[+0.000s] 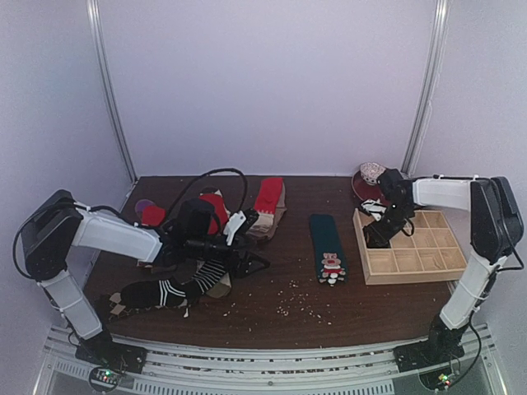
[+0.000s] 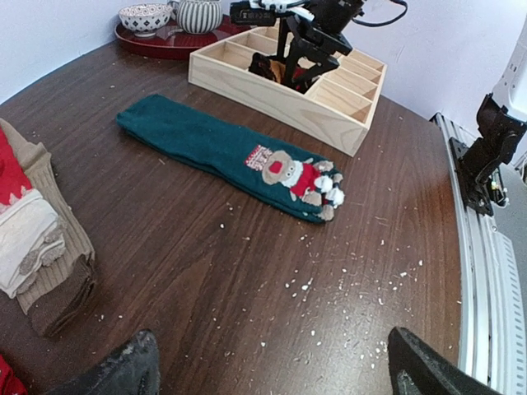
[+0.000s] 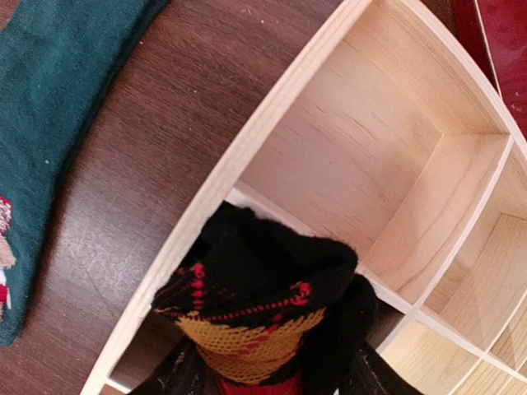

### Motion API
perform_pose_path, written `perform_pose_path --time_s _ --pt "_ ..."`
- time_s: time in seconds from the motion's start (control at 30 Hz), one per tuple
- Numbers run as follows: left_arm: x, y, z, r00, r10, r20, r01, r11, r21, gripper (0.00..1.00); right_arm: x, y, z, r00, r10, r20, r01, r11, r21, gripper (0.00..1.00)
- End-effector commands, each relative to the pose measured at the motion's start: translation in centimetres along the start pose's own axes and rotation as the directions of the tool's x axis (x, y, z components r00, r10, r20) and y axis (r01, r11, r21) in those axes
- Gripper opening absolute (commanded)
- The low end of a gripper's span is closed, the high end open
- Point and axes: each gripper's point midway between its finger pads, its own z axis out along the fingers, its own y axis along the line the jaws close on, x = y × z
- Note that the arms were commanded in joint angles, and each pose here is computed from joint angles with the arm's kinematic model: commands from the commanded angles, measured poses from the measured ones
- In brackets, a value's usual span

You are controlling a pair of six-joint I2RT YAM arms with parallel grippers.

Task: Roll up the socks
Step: Place the sock in the storage box, then move the sock to the center of the board.

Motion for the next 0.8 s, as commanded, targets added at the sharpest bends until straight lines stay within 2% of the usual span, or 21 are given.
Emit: perform_pose_path --time_s 0.0,0.17,0.27,0.4,0.5,0.63,0.7,0.77 --pt "-1.3 0.6 0.0 0.999 0.033 0.019 -0.032 0.999 -0.025 0.96 -2.4 -0.6 -3.7 0.994 0.03 0.106 -0.03 1.0 -0.001 0.55" --pt "-1.8 1.3 -0.5 0.999 0.043 0.023 -0.041 0.996 -0.082 0.98 -3.4 -1.2 -7.4 0.98 0.053 0.192 -0.06 0.998 0.031 0.58" --pt "-2.5 1.6 -1.2 0.998 0.059 0.031 -0.055 0.991 -0.12 0.98 -4.3 -1.5 -10.5 0.951 0.095 0.295 -0.112 0.993 0.041 0.63" --pt "-3.3 2.2 -2.0 0.997 0.062 0.04 -0.054 0.983 -0.174 0.98 -5.8 -0.5 -13.8 0.868 0.168 0.468 -0.172 0.984 -0.034 0.69" --pt "-3.7 2.6 -2.7 0.998 0.044 0.052 -0.032 0.977 -0.212 0.98 -6.4 0.8 -15.1 0.803 0.226 0.552 -0.193 0.974 -0.117 0.74" --pt "-4.4 3.8 -4.3 0.997 0.024 0.075 0.001 0.949 -0.315 0.98 -6.7 6.4 -15.5 0.772 0.171 0.612 -0.075 0.981 -0.18 0.73" --pt "-4.7 4.4 -5.4 0.996 0.025 0.091 0.011 0.927 -0.375 0.98 -6.4 10.4 -15.2 0.76 0.084 0.644 0.044 0.983 -0.18 0.72" --pt "-5.1 4.6 -6.4 0.994 0.032 0.106 0.014 0.914 -0.406 0.98 -5.6 15.2 -14.6 0.725 -0.016 0.689 0.203 0.96 -0.191 0.72"
